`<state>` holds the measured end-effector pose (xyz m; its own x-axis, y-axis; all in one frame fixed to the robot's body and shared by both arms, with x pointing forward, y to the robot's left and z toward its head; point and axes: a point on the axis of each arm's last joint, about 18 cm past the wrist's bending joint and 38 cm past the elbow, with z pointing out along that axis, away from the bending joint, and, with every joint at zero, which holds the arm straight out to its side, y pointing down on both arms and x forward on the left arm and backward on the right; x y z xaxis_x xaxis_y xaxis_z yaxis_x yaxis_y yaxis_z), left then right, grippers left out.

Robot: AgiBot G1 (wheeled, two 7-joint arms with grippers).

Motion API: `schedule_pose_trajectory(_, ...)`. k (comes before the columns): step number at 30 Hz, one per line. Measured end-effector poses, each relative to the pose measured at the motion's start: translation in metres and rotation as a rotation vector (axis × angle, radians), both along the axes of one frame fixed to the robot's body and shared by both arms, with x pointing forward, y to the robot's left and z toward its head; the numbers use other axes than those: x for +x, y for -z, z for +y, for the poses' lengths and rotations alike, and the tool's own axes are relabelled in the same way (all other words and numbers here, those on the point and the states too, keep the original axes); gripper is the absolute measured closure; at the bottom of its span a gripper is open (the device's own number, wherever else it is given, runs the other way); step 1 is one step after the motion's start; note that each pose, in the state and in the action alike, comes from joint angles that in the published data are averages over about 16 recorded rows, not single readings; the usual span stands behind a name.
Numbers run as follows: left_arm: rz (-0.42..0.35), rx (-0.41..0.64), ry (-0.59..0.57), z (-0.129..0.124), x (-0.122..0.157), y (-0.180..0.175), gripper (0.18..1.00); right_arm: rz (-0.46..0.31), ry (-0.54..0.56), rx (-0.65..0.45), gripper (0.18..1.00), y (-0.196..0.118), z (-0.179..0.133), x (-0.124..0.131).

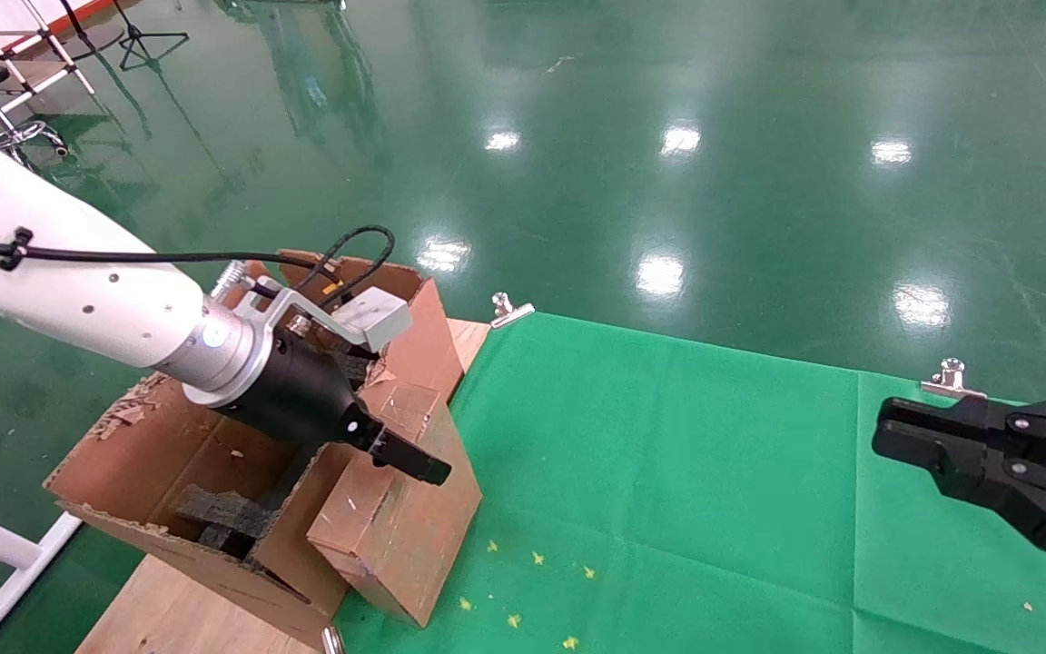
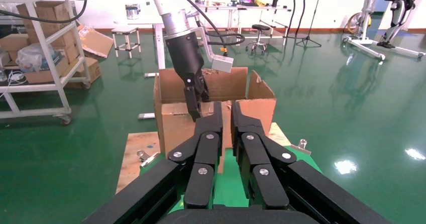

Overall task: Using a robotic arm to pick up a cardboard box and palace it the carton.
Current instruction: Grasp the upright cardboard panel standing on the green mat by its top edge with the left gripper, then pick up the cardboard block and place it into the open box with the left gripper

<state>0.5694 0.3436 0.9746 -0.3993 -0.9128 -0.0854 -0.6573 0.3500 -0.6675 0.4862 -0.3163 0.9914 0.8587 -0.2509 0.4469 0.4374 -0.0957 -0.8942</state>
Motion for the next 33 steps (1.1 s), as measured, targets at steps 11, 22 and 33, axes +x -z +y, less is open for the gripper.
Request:
schedule_pose_trajectory(11, -0.002, -0.005, 0.000, 0.000, 0.000, 0.000, 0.295, 0.000, 0.000, 0.000, 0.849, 0.000, 0.000, 0.000)
schedule_pose_trajectory(22, -0.027, -0.006, 0.011, 0.003, 0.000, -0.009, 0.511, 0.000, 0.000, 0.000, 0.595, 0.000, 0.000, 0.000)
schedule_pose_trajectory(33, -0.234, -0.023, 0.073, 0.022, -0.016, -0.081, 0.704, 0.000, 0.000, 0.000, 0.359, 0.000, 0.000, 0.000)
